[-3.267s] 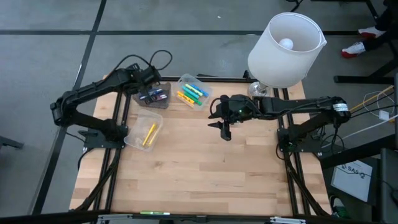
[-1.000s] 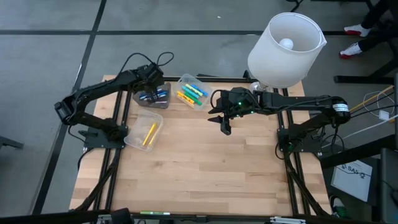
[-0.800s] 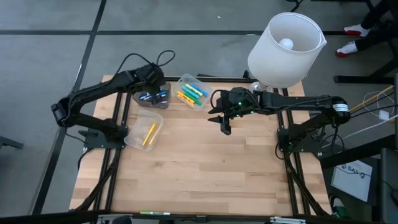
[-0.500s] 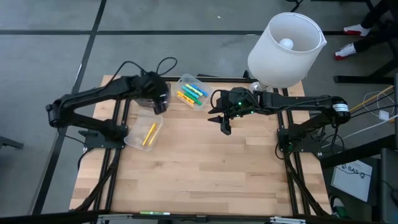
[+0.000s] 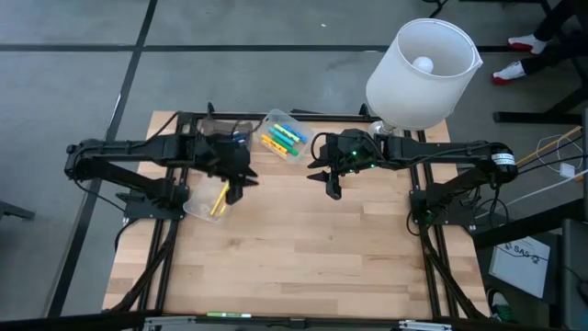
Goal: Pick & Place Markers
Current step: Put the green marker into the black bin
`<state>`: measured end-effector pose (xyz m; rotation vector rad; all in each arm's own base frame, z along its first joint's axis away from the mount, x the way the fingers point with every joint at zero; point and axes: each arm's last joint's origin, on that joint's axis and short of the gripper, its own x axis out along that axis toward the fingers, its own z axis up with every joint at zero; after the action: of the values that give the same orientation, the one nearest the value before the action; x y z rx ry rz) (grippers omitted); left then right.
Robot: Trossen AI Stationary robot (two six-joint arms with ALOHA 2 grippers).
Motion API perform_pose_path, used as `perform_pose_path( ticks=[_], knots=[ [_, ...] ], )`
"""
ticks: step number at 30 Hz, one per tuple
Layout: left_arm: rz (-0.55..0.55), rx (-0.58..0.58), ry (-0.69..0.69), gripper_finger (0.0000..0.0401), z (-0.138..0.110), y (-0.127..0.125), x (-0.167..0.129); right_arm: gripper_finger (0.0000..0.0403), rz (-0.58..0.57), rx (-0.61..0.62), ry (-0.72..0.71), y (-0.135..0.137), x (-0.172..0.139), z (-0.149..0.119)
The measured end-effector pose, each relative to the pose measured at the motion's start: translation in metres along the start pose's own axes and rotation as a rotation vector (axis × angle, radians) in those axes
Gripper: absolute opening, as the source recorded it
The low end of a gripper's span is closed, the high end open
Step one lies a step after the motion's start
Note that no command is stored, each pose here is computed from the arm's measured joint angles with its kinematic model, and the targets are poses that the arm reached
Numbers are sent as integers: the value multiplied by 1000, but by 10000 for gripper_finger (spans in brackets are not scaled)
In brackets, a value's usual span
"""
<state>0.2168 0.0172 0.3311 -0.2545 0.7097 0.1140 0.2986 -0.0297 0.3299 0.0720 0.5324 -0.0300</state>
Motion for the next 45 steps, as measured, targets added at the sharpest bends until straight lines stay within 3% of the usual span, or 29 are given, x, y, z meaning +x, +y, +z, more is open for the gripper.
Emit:
perform_pose_path(
  ticks=[10, 19, 26, 33, 40, 45],
  knots=[
    [-183, 5, 83, 111, -15, -47, 3, 156, 0, 0, 0, 0, 0, 0],
    [-265, 113, 139, 106, -29, -70, 0, 156, 0, 0, 0, 0, 0, 0],
    [-322, 186, 287, 105, -51, -85, 3, 156, 0, -1, 1, 0, 0, 0],
    [-424, 326, 420, 110, -74, -118, 10, 156, 0, 0, 3, 0, 0, 0],
    [-363, 510, 527, 134, -111, -155, 30, 156, 0, 0, 4, 0, 0, 0],
    [-308, 574, 639, 153, -145, -178, 49, 156, 0, 0, 4, 0, 0, 0]
  ],
)
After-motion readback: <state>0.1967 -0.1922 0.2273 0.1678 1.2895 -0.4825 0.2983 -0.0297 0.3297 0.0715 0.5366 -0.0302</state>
